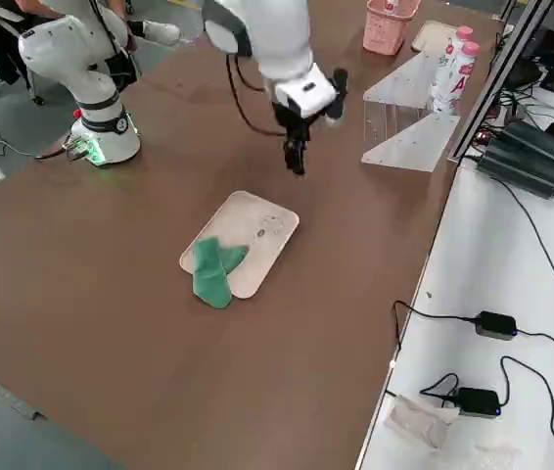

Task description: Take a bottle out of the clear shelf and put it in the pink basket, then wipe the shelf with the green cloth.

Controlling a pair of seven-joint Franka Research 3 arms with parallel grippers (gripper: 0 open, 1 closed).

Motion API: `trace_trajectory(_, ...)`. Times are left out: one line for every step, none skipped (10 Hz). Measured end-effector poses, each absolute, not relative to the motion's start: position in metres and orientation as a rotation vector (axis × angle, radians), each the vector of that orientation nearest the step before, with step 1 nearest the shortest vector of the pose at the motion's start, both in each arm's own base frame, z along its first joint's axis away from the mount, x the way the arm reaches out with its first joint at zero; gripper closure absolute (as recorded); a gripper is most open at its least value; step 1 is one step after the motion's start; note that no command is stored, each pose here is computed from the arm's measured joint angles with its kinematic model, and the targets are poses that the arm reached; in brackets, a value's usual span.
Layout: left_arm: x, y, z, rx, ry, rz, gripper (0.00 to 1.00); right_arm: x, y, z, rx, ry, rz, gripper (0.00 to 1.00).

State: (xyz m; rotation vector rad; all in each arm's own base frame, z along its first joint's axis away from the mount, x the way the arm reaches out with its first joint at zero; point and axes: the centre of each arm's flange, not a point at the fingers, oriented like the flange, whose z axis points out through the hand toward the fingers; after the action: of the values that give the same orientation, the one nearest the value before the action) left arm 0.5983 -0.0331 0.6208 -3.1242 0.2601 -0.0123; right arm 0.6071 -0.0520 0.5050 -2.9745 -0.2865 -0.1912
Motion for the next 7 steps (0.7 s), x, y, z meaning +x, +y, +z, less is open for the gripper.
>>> trace_trajectory(0.598,-0.032,0.621,-3.124,0.258,-0.012,0.0,0.59,-0.02,0.543,-2.995,-0.2,-0.099,0.0)
trace_trajectory(0.598,-0.034,0.621,-3.124,0.261,-0.013,0.0,0.572,0.002,0.579,-3.031,-0.145,-0.032,0.0)
trace_trajectory(0.598,-0.035,0.621,-3.124,0.265,-0.013,0.0,0.555,0.02,0.609,-3.074,-0.114,-0.008,0.0)
trace_trajectory(0.598,-0.035,0.621,-3.124,0.265,-0.013,0.0,0.542,0.03,0.628,-3.101,-0.103,-0.026,0.0)
trace_trajectory(0.598,-0.035,0.621,-3.124,0.265,-0.013,0.0,0.537,0.029,0.637,-3.111,-0.096,-0.048,0.0)
trace_trajectory(0.598,-0.034,0.621,-3.124,0.264,-0.013,0.0,0.536,0.024,0.643,-3.116,-0.085,-0.04,0.0)
trace_trajectory(0.598,-0.034,0.621,-3.124,0.262,-0.013,0.0,0.532,0.021,0.655,-3.121,-0.059,-0.03,0.0)
